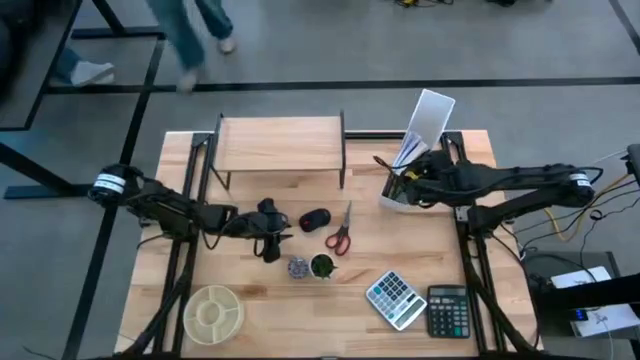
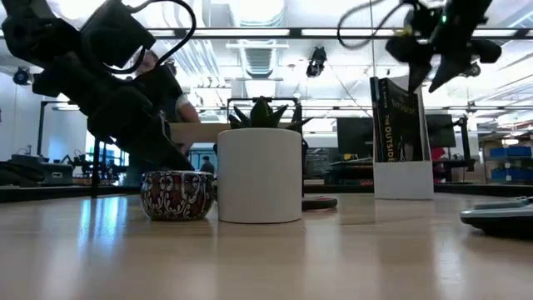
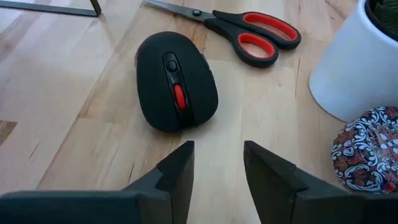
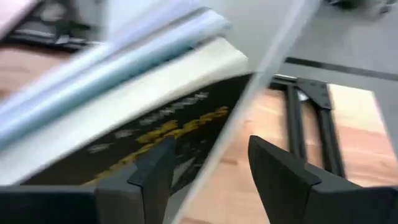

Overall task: Stock shelves
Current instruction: Remove the black book from the white file holder

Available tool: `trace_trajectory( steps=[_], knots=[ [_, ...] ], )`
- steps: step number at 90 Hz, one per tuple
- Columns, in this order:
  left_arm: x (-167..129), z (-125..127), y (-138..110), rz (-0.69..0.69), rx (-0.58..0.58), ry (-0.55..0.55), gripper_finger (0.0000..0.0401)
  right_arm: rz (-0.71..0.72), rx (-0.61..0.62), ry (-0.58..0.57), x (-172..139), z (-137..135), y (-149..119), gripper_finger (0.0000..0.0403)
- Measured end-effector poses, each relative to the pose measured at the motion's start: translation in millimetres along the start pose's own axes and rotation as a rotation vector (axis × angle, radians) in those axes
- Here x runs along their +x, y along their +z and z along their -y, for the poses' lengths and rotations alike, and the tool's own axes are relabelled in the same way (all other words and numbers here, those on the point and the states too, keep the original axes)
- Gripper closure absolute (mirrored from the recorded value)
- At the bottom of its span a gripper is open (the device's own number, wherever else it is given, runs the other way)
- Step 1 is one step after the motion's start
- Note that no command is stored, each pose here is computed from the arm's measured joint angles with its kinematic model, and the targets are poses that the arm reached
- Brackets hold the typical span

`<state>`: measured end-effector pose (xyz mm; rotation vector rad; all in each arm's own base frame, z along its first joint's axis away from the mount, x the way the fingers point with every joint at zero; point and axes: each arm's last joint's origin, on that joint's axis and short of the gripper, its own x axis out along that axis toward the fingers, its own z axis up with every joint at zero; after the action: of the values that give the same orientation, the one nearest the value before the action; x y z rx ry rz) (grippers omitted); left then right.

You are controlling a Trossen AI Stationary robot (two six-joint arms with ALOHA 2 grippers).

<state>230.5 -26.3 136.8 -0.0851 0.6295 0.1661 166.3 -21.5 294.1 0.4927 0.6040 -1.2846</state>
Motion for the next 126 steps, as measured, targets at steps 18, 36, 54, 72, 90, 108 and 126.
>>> trace_trajectory(
  steps=[18, 36, 54, 72, 90, 108, 126],
  knots=[
    [0.0, 0.0, 0.3, 0.003, -0.008, 0.0, 0.0271, 0.001, -0.014, 0.136, -24.9, -12.7, -1.1, 0.0211],
    [0.0, 0.4, 1.7, 0.017, -0.012, -0.004, 0.028, -0.005, -0.024, 0.205, -24.0, -38.8, -24.7, 0.021],
    [0.0, 0.4, 2.2, 0.022, -0.013, -0.005, 0.0289, 0.035, -0.07, 0.146, -11.2, -58.3, -36.9, 0.0192],
    [0.0, 0.4, 2.2, 0.022, -0.009, -0.005, 0.0291, 0.085, -0.024, 0.079, 0.5, -64.2, -37.1, 0.0161],
    [0.0, 0.4, 2.1, 0.021, -0.006, -0.004, 0.0282, 0.081, -0.022, 0.011, 7.7, -58.3, -32.8, 0.0153],
    [0.0, 0.4, 2.2, 0.022, -0.007, -0.005, 0.0273, 0.073, 0.025, -0.038, 7.7, -48.8, -30.2, 0.0178],
    [0.0, 0.5, 2.5, 0.025, -0.01, -0.005, 0.0278, 0.08, 0.054, -0.025, 6.5, -47.9, -28.2, 0.0206]
  ],
)
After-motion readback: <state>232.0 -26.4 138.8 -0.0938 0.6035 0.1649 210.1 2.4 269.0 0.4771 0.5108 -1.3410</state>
